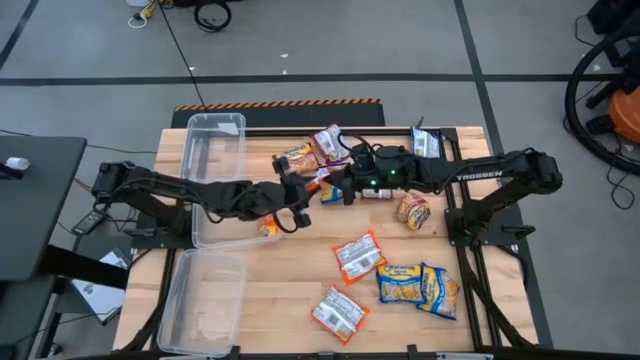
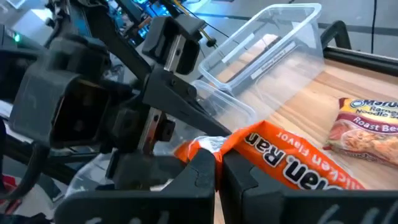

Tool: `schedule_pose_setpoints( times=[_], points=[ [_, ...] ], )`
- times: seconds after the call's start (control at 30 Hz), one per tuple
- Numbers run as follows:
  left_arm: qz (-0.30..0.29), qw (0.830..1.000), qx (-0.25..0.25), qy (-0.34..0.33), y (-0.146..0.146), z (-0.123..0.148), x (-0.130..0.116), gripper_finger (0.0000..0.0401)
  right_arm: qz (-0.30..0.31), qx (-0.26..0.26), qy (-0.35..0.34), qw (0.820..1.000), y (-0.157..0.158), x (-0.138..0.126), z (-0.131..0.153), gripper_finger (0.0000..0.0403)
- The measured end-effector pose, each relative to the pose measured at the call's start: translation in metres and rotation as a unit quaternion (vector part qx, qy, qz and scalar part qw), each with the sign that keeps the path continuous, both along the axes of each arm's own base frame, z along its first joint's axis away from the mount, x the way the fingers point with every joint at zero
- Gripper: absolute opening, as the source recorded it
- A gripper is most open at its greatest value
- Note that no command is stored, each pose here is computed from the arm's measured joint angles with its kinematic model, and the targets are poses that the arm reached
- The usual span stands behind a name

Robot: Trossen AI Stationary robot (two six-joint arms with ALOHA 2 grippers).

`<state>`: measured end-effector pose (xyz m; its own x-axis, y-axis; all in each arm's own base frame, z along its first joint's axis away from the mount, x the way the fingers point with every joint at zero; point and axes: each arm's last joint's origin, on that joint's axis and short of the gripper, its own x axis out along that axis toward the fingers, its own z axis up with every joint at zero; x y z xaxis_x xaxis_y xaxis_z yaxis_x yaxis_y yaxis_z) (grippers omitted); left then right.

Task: Sort Maruchan noodles
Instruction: Put the orange noodle pack into the middle transparent bin

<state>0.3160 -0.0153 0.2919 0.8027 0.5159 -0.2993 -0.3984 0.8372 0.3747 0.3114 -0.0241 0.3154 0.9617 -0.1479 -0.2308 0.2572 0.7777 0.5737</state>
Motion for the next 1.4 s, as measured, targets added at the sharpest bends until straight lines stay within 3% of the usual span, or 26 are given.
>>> schedule_pose_setpoints(
  times=[0.17, 0.37, 0.57, 0.67, 0.83, 1.0, 1.17, 1.3, 1.4],
  points=[
    [-0.001, 1.0, -0.001, -0.004, -0.002, 0.002, 0.0, 0.003, 0.002, -0.018, 0.004, 1.0, 0.0, 0.0, 0.0, 0.0008],
    [-0.006, 1.0, 0.0, -0.011, -0.008, 0.009, 0.001, 0.0032, 0.014, -0.062, 0.015, 0.998, 0.0, 0.0, -0.001, 0.0035],
    [0.02, 1.0, 0.006, -0.005, -0.014, 0.024, -0.005, 0.0041, 0.03, -0.11, 0.004, 0.993, 0.002, -0.006, 0.008, 0.0109],
    [0.045, 0.999, -0.018, 0.013, -0.016, 0.039, -0.016, 0.0029, 0.023, -0.153, -0.027, 0.988, 0.001, -0.021, 0.027, 0.0145],
    [0.095, 0.988, -0.119, 0.006, -0.018, 0.072, -0.041, 0.0029, -0.004, -0.204, -0.055, 0.977, 0.005, -0.047, 0.052, 0.0171],
    [0.2, 0.954, -0.215, 0.059, -0.019, 0.075, -0.081, 0.0034, 0.007, -0.204, -0.021, 0.979, 0.015, -0.058, 0.051, 0.017],
    [0.332, 0.882, -0.317, 0.111, -0.026, 0.062, -0.118, 0.0031, 0.033, -0.189, 0.051, 0.98, 0.03, -0.058, 0.035, 0.017],
    [0.365, 0.839, -0.391, 0.098, -0.036, 0.058, -0.121, 0.0035, 0.047, -0.196, 0.085, 0.976, 0.043, -0.051, 0.022, 0.017],
    [0.393, 0.815, -0.416, 0.094, -0.04, 0.046, -0.12, 0.0036, 0.069, -0.199, 0.096, 0.973, 0.055, -0.045, 0.015, 0.0169]
  ],
)
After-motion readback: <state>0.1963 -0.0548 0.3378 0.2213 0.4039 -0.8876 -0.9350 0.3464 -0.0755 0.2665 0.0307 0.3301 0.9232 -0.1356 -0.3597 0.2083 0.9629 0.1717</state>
